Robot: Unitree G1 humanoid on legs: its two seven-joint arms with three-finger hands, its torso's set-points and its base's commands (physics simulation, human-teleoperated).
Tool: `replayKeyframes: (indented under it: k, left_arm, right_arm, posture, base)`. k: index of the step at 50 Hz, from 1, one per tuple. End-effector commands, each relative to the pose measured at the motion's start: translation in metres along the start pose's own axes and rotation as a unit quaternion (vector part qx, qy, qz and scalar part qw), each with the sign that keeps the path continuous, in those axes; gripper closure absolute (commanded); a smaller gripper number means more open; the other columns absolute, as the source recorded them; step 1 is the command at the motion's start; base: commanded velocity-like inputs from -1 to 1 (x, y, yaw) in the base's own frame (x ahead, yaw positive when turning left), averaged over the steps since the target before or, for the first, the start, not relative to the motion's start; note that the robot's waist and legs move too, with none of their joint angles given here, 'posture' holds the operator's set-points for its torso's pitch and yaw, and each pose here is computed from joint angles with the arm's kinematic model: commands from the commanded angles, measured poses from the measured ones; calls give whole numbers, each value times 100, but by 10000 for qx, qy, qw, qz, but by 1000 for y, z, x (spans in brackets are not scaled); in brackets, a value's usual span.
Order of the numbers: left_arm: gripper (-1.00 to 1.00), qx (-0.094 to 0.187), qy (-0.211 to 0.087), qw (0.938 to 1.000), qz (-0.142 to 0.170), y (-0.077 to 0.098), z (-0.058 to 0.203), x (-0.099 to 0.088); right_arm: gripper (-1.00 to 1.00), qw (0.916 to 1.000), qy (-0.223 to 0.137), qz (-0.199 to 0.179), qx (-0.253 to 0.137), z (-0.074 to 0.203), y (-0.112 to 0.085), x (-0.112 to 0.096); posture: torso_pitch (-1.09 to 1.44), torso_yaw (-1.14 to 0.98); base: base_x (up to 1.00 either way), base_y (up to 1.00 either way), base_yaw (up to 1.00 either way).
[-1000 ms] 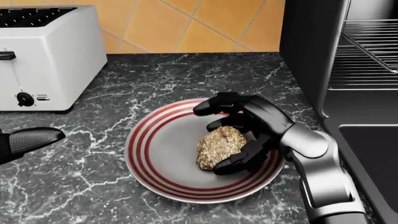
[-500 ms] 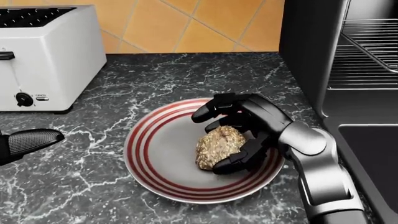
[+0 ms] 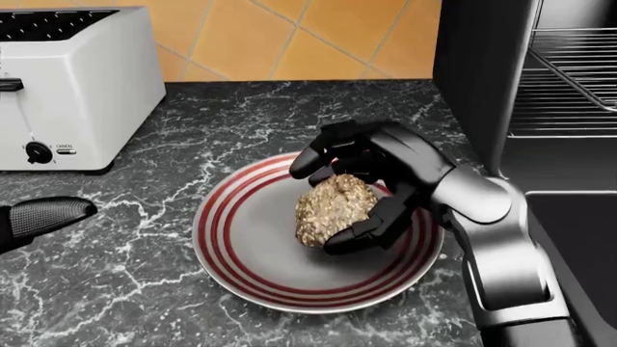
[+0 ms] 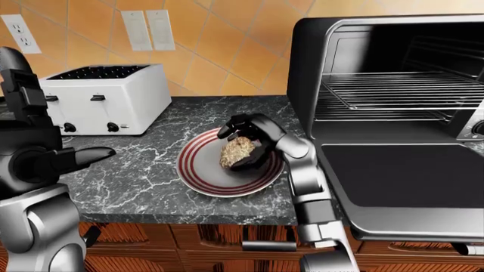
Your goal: Place the bread on the top rack of the toaster oven.
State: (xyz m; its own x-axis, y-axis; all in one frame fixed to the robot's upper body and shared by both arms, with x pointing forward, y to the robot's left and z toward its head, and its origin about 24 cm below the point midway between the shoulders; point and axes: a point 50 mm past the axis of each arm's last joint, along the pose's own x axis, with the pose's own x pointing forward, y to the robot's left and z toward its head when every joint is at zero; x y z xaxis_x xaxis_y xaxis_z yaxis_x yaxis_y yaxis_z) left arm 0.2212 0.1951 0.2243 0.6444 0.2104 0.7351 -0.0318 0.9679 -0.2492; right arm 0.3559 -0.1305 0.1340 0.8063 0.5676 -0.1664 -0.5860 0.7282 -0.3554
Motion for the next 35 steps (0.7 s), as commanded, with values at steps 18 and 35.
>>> replayKeyframes:
  k: [18, 35]
  left_arm:
    - [-100, -29, -297, 9995, -86, -3, 10, 4]
    - [-100, -34, -306, 9995, -80, -2, 12, 4]
  right_arm:
    - [32, 9971, -664, -191, -313, 46, -10, -7]
    - [35, 9932, -1063, -234, -422, 85, -10, -23]
  posture:
    - [-33, 0]
    - [-33, 0]
  base:
    - [0, 0, 0]
    - [0, 0, 0]
